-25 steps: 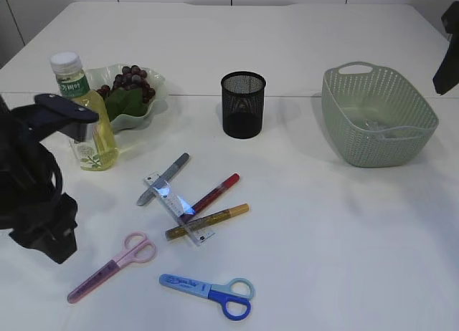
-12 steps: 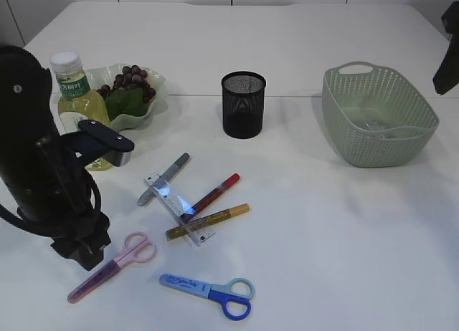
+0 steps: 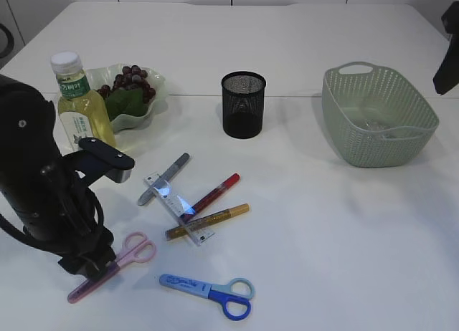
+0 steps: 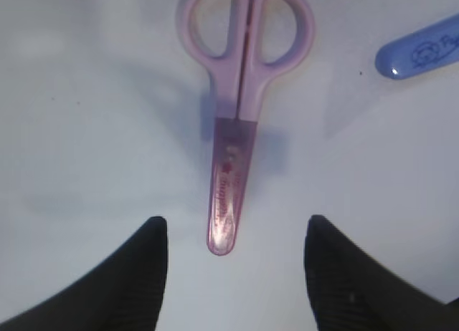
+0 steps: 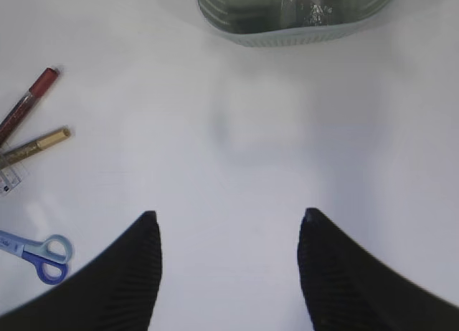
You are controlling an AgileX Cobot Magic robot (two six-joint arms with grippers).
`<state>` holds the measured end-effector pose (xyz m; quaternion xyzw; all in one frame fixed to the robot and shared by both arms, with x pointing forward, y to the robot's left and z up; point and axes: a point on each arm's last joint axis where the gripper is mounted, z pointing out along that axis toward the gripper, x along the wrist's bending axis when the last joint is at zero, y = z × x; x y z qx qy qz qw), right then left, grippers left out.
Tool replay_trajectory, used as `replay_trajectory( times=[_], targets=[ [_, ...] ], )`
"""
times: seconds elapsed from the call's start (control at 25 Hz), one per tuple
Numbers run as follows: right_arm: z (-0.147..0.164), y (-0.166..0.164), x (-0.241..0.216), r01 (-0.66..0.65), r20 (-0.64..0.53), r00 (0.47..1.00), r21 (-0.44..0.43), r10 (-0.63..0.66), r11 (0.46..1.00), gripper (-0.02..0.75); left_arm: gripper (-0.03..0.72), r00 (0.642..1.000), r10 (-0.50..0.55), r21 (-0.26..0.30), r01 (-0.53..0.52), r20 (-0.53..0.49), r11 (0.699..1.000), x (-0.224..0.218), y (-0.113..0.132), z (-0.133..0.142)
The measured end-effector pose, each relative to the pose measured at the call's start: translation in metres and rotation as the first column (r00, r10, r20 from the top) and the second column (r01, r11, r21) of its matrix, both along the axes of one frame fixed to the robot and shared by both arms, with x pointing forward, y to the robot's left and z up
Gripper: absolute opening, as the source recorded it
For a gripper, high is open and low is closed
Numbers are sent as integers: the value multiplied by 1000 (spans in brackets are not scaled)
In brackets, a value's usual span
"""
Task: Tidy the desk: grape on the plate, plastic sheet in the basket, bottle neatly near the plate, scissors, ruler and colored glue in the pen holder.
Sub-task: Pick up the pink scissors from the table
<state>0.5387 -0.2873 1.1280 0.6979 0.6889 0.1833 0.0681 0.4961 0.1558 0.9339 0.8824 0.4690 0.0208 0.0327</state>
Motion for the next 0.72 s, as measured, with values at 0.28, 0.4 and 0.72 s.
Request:
replay_trajectory(
  times=[0.28,0.4,0.72],
  targets=[
    [0,0,0,0,0,1000,0,0,1000,475,428,1000,-15,14,14,12,1000,-4,4,-8],
    [0,0,0,0,0,1000,0,0,1000,475,427,1000,-22,20,22,18,1000,-3,4,-8],
    [0,0,0,0,0,1000,0,0,1000,475,427,999,-27,7,26,44,1000,9,-3,8]
  ],
)
